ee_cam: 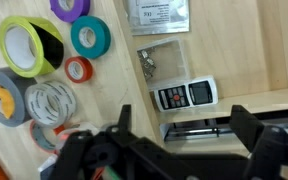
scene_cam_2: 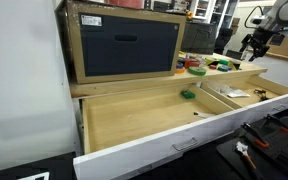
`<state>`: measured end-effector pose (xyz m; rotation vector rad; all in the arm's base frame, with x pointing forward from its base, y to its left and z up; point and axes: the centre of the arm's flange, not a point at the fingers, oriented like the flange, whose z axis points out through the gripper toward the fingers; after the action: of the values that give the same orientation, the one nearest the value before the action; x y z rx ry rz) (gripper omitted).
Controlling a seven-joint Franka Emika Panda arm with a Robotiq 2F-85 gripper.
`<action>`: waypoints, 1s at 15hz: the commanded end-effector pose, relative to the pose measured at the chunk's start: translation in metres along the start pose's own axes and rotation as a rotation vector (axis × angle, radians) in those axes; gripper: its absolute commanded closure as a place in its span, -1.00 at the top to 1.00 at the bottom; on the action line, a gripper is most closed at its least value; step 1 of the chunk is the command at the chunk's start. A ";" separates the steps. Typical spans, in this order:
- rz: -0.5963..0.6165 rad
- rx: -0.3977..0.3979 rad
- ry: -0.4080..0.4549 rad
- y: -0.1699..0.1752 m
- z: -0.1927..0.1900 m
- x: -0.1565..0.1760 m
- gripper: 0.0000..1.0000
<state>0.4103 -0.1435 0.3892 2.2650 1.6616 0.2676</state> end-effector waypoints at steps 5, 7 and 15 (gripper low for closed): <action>0.353 0.137 -0.017 0.064 -0.099 -0.030 1.00; 0.443 0.199 -0.064 0.068 -0.110 -0.028 1.00; 0.729 0.403 -0.190 0.064 -0.170 0.007 1.00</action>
<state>0.4096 -0.1443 0.5439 2.9406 0.9282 -0.0850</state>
